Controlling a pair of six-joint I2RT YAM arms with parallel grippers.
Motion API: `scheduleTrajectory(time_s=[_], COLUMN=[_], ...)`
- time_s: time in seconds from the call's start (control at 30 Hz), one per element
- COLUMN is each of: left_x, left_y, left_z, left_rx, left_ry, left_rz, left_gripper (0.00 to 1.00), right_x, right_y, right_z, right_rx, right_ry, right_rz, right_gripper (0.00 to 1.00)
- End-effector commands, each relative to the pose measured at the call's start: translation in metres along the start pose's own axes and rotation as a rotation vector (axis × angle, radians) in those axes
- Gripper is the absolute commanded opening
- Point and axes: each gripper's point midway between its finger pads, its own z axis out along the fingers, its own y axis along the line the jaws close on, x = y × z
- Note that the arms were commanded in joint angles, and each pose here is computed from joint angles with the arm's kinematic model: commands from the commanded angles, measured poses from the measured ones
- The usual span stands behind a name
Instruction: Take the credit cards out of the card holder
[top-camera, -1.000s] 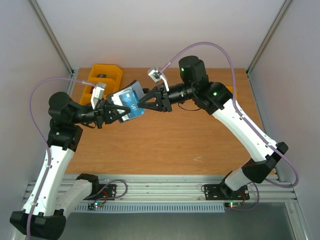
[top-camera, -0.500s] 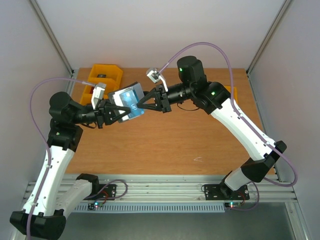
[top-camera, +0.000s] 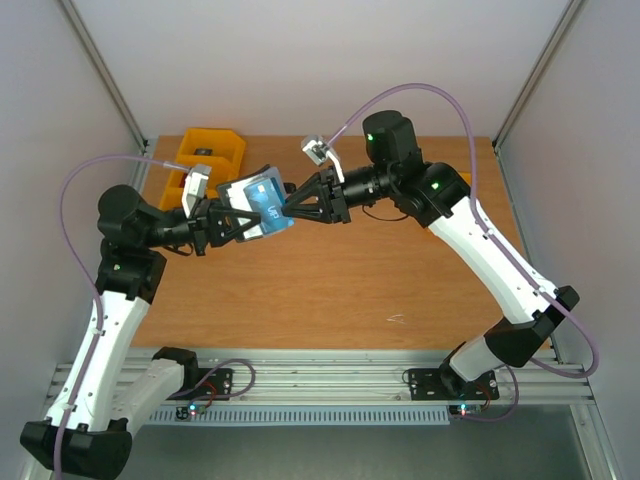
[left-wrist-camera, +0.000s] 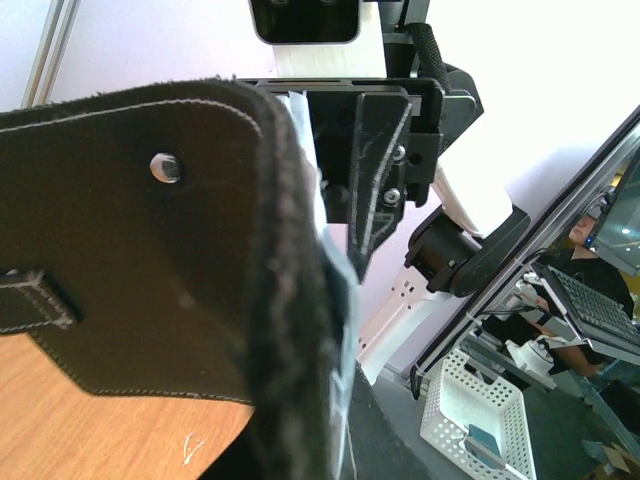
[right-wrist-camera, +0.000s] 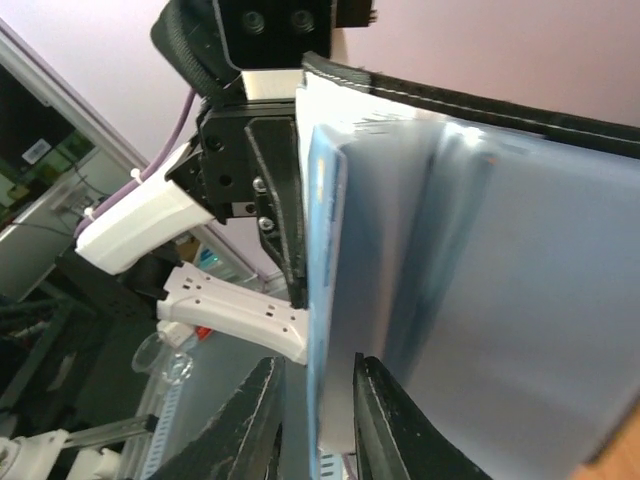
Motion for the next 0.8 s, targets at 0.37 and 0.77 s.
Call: scheduleTrajectory(time_s=[0.37, 0.77], left_x=[-0.012, -0.009], left_y=[-0.016, -0.017], left_z=[0.000, 0.000], left_rx=[0.039, 0.051], left_ry=[-0.030, -0.022], left_rz=[0.084, 0.093], left_gripper=[0.00, 0.00], right_x=[-0.006, -0.008], right_y=[-0.013, -0.006], right_z=[-0.010, 0.014], right_rx=[0.101, 0.080], right_ry=[-0.018, 0.032], right_rz=[0.004, -0.030], right_gripper=[0.18, 0.13])
